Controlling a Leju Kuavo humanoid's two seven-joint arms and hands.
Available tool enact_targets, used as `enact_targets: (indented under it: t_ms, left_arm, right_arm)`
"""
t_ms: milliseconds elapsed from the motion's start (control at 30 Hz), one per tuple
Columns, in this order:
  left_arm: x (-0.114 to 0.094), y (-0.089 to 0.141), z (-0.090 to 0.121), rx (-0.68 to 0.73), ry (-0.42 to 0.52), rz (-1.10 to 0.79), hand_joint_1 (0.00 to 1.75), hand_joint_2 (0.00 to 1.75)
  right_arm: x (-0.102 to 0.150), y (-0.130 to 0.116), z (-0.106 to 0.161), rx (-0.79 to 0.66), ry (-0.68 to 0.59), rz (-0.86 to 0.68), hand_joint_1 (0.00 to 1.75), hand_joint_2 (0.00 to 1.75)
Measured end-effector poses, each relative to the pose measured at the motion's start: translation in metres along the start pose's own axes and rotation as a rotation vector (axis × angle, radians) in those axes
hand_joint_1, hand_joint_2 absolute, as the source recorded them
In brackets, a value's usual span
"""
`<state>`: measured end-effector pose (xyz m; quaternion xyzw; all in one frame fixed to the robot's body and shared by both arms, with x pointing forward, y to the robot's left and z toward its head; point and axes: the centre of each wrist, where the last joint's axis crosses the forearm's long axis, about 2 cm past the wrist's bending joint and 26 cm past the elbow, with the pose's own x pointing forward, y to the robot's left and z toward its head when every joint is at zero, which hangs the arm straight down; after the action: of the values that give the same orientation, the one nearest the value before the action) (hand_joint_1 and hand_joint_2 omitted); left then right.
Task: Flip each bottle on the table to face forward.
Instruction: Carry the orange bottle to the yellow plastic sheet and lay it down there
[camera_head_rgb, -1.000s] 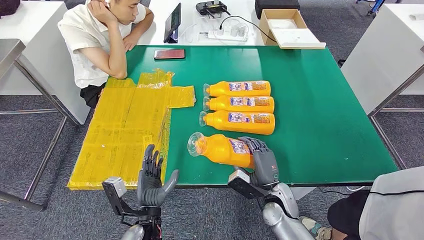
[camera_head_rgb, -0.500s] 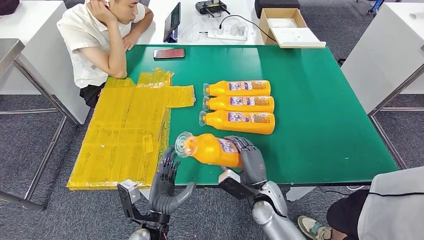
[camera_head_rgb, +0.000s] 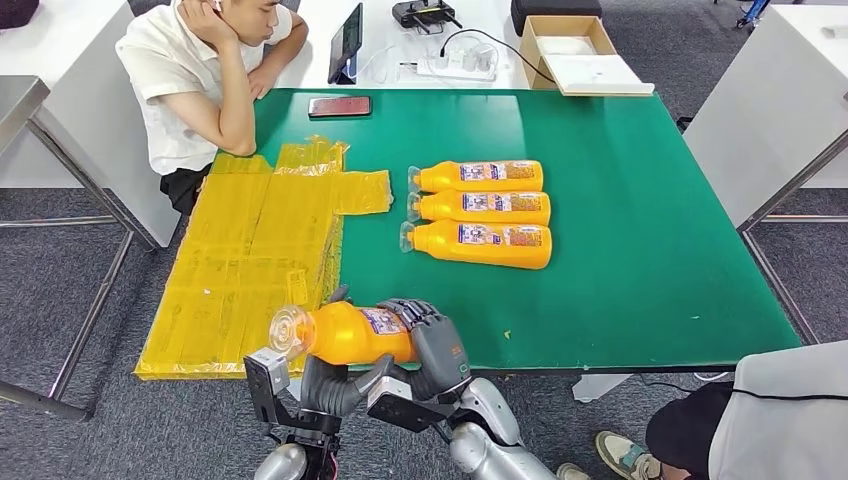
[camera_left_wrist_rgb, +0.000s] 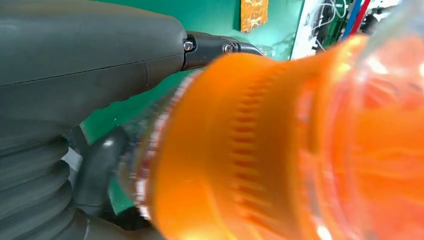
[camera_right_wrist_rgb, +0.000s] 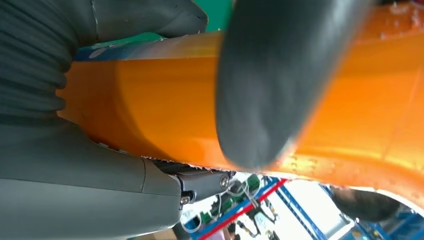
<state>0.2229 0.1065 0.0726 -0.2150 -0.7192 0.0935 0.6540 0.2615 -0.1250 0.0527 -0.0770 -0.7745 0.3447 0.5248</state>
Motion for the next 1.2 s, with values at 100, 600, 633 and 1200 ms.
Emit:
enact_targets:
  t_ms: [100, 600, 633, 1200]
  left_arm:
    - [0.000, 0.000, 0.000, 0.014, -0.014, 0.015, 0.00, 1.75]
    - [0.007, 0.001, 0.003, 0.066, -0.060, 0.079, 1.75, 1.75]
    - [0.007, 0.001, 0.002, 0.064, -0.056, 0.095, 1.75, 1.75]
    - [0.017, 0.004, 0.002, 0.105, -0.040, 0.293, 1.75, 1.75]
  right_arm:
    - [0.001, 0.007, 0.002, 0.032, 0.007, -0.016, 1.75, 1.75]
    - [0.005, 0.023, -0.002, 0.111, 0.005, -0.045, 0.34, 1.31]
    - [0.005, 0.024, -0.002, 0.113, 0.000, -0.045, 0.03, 0.87]
    - [0.011, 0.038, 0.008, 0.126, -0.012, -0.104, 0.00, 0.00]
